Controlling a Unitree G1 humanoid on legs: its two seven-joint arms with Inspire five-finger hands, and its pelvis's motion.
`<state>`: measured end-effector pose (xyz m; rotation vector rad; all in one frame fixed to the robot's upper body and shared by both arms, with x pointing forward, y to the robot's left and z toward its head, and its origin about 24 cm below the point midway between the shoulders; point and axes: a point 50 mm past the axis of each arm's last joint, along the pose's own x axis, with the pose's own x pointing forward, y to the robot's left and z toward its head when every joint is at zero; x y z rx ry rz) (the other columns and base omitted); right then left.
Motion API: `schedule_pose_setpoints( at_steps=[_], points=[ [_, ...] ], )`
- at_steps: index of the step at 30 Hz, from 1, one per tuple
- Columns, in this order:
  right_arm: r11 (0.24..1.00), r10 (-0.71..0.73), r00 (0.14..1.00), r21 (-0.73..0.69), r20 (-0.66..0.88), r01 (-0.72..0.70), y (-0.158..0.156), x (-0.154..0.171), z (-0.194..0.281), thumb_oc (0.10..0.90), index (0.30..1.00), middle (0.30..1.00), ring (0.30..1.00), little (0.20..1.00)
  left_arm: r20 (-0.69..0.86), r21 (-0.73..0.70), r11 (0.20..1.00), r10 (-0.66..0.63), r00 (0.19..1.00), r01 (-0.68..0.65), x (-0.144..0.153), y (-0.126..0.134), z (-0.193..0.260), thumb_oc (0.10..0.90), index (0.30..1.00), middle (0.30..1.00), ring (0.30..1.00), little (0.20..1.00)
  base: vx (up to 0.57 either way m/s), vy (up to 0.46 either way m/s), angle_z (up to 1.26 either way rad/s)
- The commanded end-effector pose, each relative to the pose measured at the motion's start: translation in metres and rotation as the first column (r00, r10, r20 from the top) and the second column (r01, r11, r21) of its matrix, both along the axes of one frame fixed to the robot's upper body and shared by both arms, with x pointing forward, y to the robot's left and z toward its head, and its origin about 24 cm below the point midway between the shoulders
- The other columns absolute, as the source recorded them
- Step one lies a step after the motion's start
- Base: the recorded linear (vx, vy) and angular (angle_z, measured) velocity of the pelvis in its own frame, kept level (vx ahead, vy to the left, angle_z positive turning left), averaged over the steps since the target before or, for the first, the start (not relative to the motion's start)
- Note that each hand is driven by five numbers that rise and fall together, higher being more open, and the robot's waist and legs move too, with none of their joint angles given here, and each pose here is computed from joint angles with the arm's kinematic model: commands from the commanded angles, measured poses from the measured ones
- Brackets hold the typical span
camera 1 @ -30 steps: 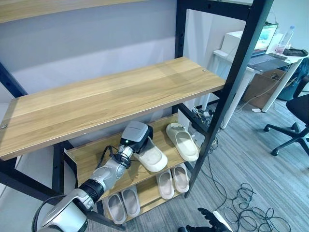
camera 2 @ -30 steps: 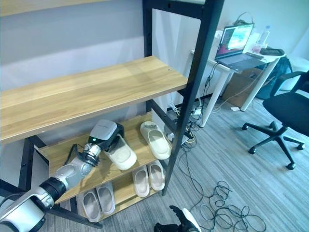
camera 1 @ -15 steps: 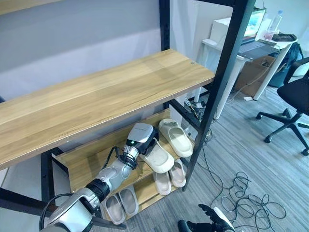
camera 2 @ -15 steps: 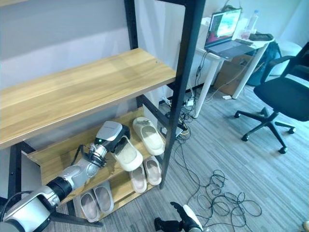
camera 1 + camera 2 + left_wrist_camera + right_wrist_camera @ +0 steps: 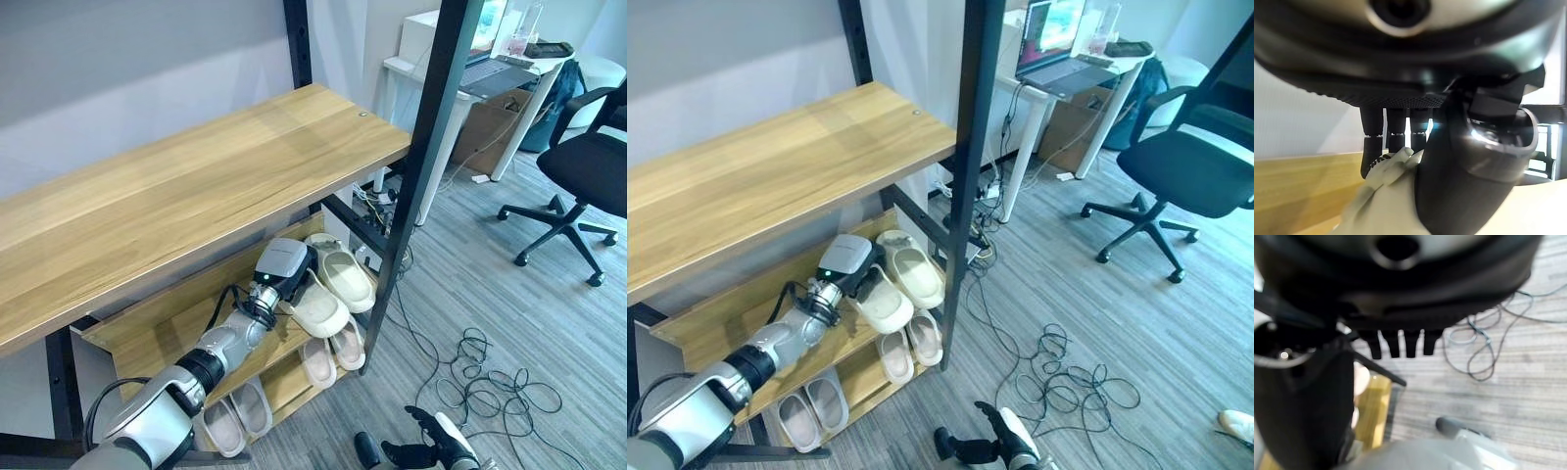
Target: Arrange the slippers neatly on the shoe rack.
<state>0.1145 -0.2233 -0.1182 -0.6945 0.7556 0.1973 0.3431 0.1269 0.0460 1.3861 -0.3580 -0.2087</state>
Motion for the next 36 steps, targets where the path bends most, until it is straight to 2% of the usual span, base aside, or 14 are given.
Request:
schedule_pose_setpoints(
  at_steps=[1,14,20,21,22,23,26,33,36],
  points=[
    [0.999,0.018,0.988,0.025,0.156,-0.022,0.001,0.021,0.019,0.8,0.9,0.9,0.9,0.9,0.261,-0.044,0.998,0.057,0.964,-0.047,0.035,0.008,0.072,0.4,0.3,0.3,0.3,0.3,0.0,0.0,0.0],
    [0.999,0.022,0.991,0.036,0.132,-0.027,0.001,0.014,0.016,0.8,0.9,0.9,0.9,0.9,0.24,0.036,0.991,0.119,0.963,-0.131,0.044,0.027,0.07,0.4,0.3,0.3,0.3,0.3,0.01,-0.009,-0.04],
    [0.999,0.015,0.992,0.041,0.129,-0.021,0.001,0.013,0.016,0.8,0.9,0.9,0.9,0.9,0.238,-0.011,0.986,0.164,0.957,-0.166,0.047,0.033,0.076,0.4,0.3,0.3,0.3,0.3,0.0,0.0,0.0],
    [0.999,0.021,0.991,0.042,0.129,-0.026,0.002,0.013,0.016,0.8,0.9,0.9,0.9,0.9,0.238,-0.073,0.985,0.172,0.956,-0.159,0.046,0.03,0.077,0.8,0.9,0.9,0.9,0.9,0.0,0.0,0.0],
    [0.999,0.019,0.992,0.044,0.127,-0.025,0.004,0.012,0.015,0.8,0.9,0.9,0.9,0.9,0.226,-0.141,0.977,0.19,0.955,-0.161,0.045,0.028,0.075,0.8,0.9,0.9,0.9,0.9,0.0,-0.02,-0.03],
    [0.999,0.019,0.992,0.043,0.126,-0.025,0.004,0.012,0.015,0.8,0.9,0.9,0.9,0.9,0.226,-0.143,0.977,0.191,0.955,-0.161,0.045,0.028,0.075,0.8,0.9,0.9,0.9,0.9,0.0,-0.013,-0.03],
    [0.999,0.007,0.991,0.044,0.135,-0.013,0.004,0.013,0.016,0.8,0.9,0.9,0.9,0.9,0.195,-0.262,0.953,0.209,0.958,-0.155,0.042,0.019,0.071,0.8,0.9,0.9,0.9,0.9,0.01,-0.013,-0.05],
    [0.998,-0.008,0.986,0.056,0.164,-0.001,0.003,0.017,0.02,0.8,0.9,0.9,0.9,0.9,0.19,-0.33,0.934,0.209,0.959,-0.138,0.039,0.019,0.071,0.8,0.9,0.9,0.9,0.9,0.01,-0.001,-0.03],
    [0.998,-0.009,0.986,0.059,0.164,-0.001,0.004,0.017,0.02,0.8,0.9,0.9,0.9,0.9,0.22,-0.283,0.951,0.186,0.958,-0.12,0.035,0.02,0.069,0.8,0.9,0.9,0.9,0.9,0.0,0.0,0.0]
  ],
)
